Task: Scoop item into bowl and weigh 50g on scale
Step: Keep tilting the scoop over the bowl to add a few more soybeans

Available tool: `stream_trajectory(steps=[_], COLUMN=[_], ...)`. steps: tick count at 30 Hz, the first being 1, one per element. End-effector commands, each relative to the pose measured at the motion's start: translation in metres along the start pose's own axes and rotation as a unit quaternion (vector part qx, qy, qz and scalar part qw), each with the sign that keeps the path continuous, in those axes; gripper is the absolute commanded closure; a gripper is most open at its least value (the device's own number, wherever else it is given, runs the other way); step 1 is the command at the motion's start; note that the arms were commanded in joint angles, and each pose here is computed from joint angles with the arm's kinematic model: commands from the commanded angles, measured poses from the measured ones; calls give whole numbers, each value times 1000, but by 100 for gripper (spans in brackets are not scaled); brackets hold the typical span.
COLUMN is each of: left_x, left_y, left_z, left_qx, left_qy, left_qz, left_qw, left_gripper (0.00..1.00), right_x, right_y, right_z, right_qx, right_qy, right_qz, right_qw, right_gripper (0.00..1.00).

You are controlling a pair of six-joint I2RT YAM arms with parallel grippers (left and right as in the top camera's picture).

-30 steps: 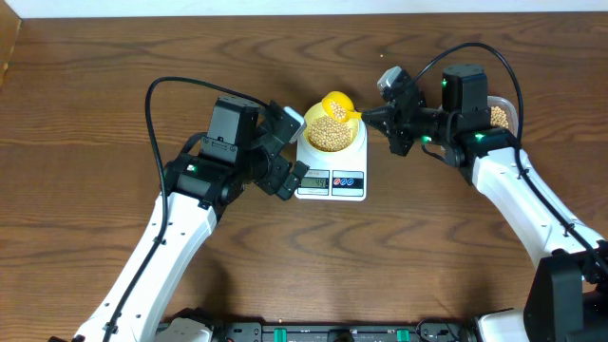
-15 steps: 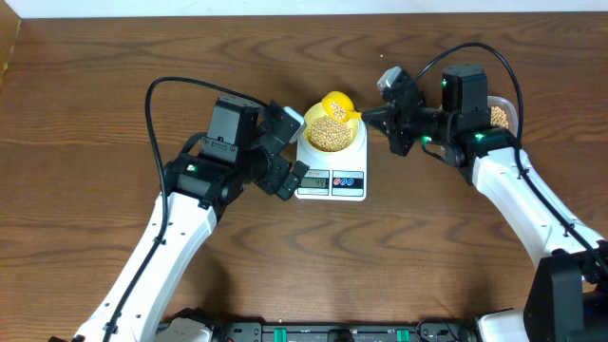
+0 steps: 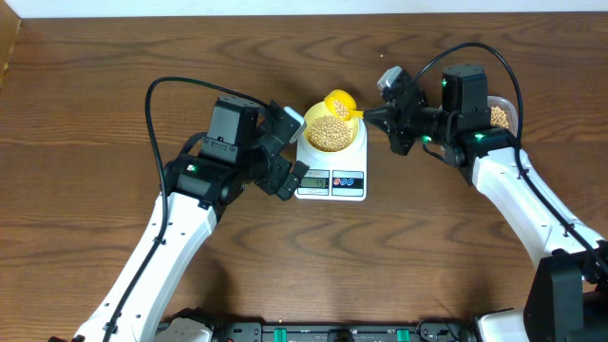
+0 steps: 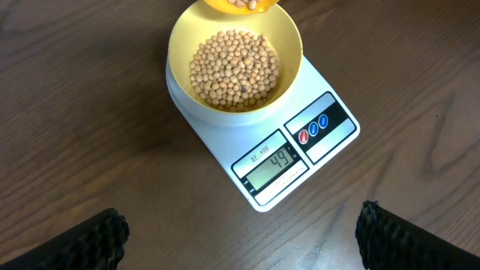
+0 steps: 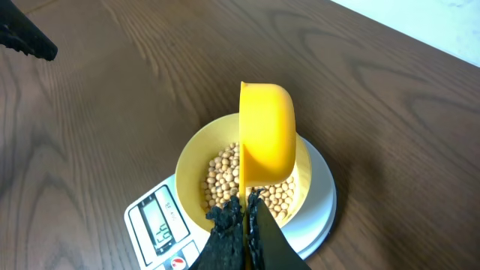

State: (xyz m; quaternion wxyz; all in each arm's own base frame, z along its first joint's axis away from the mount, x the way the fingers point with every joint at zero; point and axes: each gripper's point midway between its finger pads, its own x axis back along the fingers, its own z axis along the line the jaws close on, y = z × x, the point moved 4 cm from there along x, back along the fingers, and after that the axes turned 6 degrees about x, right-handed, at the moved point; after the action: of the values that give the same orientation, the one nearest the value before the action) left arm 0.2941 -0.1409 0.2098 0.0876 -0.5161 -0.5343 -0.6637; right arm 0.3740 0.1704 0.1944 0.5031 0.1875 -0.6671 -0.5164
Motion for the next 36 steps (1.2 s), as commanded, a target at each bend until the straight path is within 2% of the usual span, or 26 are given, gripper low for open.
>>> stream_trajectory(steps=[1, 36], left_x=[2, 2], left_y=[-1, -1], left_z=[-1, -1], left_qx=[0, 0], left_qy=[-5, -5], left_qz=[-2, -2], left_qw=[1000, 1000], left_gripper=[1, 1], right_x=[-4, -5], right_y=[-2, -1], right_z=[3, 2], right_qx=[7, 12], right_qy=[8, 4], right_qz=[3, 1], right_qw=[1000, 1000], right_gripper=[99, 99])
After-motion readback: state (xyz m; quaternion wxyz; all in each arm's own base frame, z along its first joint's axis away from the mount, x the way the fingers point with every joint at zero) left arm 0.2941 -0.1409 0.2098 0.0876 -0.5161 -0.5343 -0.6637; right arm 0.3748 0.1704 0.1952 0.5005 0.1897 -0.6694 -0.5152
